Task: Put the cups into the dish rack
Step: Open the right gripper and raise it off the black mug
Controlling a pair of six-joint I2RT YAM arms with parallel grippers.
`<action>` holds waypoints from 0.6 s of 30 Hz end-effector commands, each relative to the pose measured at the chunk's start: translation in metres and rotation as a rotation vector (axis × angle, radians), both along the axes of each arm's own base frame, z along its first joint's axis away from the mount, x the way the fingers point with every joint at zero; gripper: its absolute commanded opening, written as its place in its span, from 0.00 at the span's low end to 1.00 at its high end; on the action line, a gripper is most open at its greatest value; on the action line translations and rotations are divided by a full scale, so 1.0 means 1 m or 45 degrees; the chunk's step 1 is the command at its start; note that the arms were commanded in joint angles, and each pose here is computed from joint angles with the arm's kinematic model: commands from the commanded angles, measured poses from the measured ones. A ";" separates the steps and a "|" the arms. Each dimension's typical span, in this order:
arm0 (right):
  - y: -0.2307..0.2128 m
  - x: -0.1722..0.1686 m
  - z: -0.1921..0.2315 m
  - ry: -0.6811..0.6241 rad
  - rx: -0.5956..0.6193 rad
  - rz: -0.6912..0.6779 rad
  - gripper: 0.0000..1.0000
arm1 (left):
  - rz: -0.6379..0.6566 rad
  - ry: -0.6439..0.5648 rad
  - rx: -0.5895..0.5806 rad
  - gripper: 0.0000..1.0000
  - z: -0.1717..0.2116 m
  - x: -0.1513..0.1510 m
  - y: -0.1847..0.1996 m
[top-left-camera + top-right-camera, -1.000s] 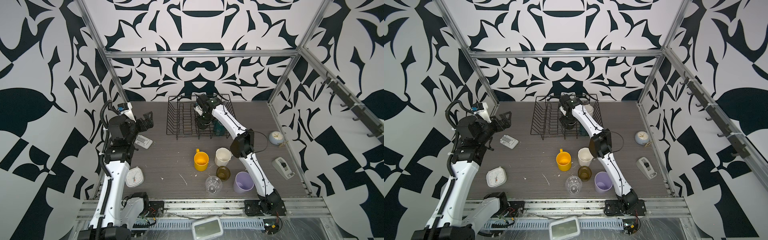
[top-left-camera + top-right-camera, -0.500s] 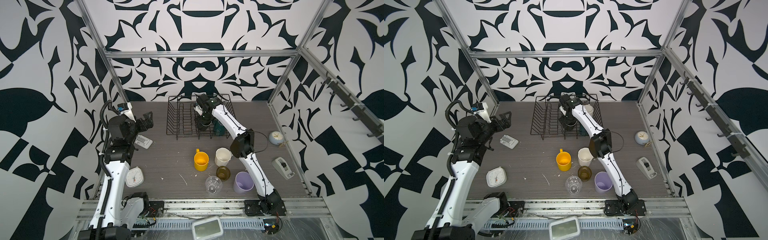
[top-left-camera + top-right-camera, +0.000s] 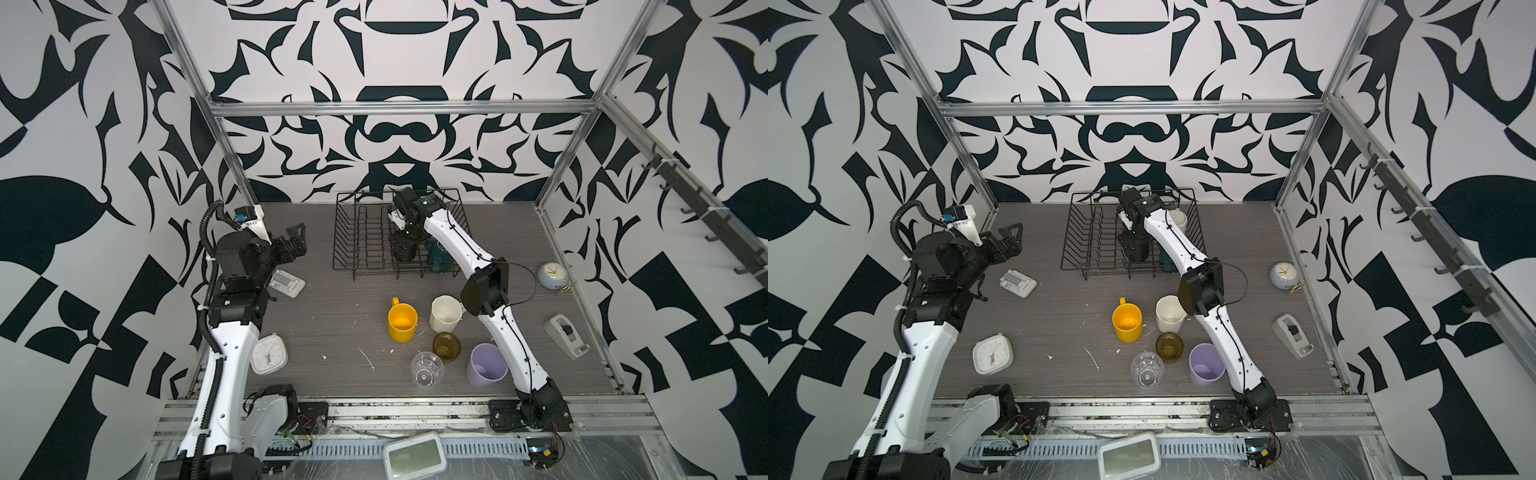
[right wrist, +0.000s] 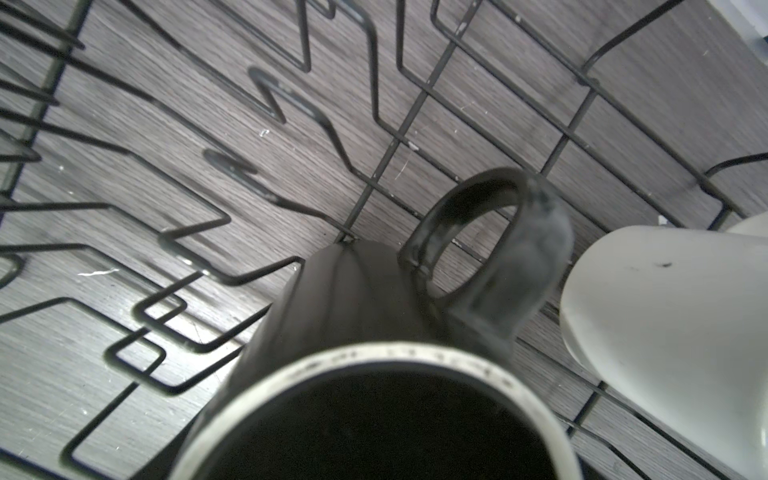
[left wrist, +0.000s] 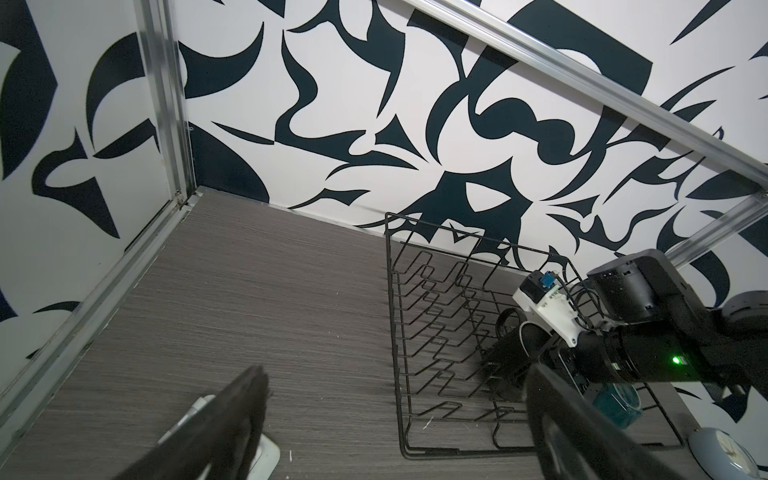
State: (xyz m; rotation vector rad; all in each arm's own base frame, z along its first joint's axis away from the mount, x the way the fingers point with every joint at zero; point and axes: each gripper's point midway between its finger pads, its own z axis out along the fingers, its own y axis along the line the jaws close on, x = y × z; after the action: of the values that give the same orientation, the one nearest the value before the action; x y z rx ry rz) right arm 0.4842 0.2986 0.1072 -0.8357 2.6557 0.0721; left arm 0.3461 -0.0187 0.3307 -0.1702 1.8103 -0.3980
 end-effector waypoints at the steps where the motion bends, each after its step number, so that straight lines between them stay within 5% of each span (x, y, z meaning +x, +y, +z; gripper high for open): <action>1: 0.009 0.005 0.069 -0.168 0.126 -0.005 0.91 | -0.003 -0.006 -0.008 0.99 -0.004 0.000 0.000; 18: -0.015 -0.035 0.171 -0.367 0.382 -0.141 0.91 | 0.036 -0.008 -0.008 0.99 -0.003 -0.001 0.005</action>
State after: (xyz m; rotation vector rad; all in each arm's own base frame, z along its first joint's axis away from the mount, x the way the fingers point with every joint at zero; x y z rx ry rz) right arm 0.4568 0.2858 0.2621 -0.6178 2.3871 0.2458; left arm 0.3465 -0.0167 0.3227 -0.1855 1.8236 -0.3917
